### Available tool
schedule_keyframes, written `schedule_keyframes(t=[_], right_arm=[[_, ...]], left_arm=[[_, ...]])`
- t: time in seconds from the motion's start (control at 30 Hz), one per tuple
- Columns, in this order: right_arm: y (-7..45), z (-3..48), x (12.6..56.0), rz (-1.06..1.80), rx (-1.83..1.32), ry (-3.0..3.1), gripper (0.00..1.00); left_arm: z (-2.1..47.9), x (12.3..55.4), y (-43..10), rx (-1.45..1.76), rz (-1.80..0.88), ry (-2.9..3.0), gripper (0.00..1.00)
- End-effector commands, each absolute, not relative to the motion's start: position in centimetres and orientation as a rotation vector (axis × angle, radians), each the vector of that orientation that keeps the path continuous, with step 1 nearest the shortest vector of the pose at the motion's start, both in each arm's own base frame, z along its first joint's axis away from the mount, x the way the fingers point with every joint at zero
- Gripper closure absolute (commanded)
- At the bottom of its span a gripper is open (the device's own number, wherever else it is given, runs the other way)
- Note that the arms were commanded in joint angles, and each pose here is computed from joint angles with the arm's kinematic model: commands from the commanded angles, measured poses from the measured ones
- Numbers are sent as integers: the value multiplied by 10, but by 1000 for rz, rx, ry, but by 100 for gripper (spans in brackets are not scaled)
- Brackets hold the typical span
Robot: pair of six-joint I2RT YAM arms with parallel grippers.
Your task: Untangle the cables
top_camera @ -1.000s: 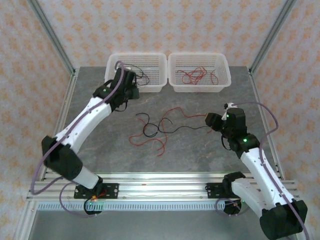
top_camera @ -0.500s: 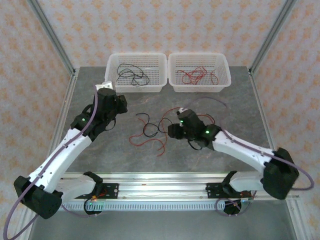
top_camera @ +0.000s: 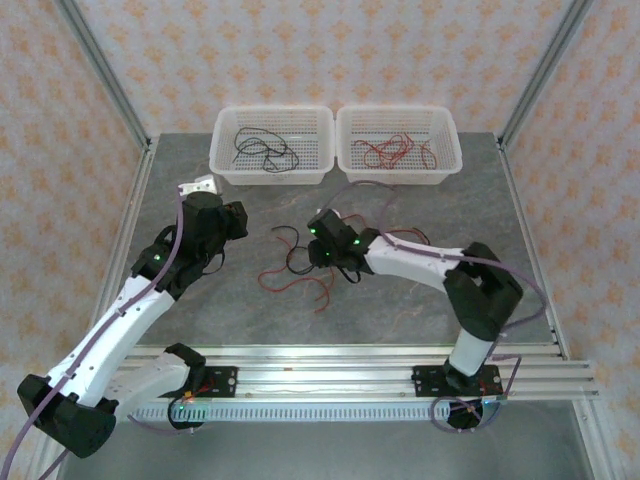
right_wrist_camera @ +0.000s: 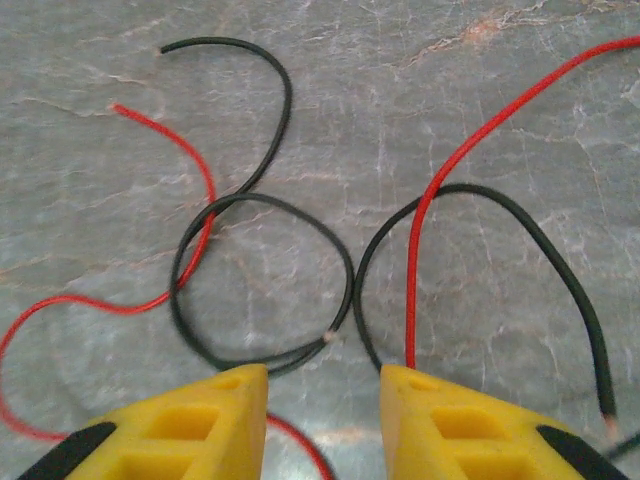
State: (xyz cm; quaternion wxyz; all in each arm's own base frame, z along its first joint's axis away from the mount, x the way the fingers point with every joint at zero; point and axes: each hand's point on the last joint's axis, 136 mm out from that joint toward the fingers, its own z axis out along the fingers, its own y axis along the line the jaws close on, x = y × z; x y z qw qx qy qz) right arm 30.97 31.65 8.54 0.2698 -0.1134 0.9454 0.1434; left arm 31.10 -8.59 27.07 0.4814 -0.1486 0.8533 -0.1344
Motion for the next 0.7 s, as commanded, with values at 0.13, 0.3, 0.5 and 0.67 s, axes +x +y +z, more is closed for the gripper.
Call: schedule_keyframes(t=[0.13, 0.3, 0.5, 0.67], right_arm=[[303, 59, 337, 98, -315, 2541, 68], [293, 49, 346, -4, -300, 2531, 68], [288, 34, 347, -25, -302, 2547, 79], [291, 48, 348, 15, -294, 2522, 100]], left_arm=[[265, 309, -83, -379, -322, 2080, 75], [269, 308, -82, -378, -315, 2074, 75], [266, 310, -84, -377, -314, 2083, 75], [265, 312, -85, -380, -318, 2087, 75]])
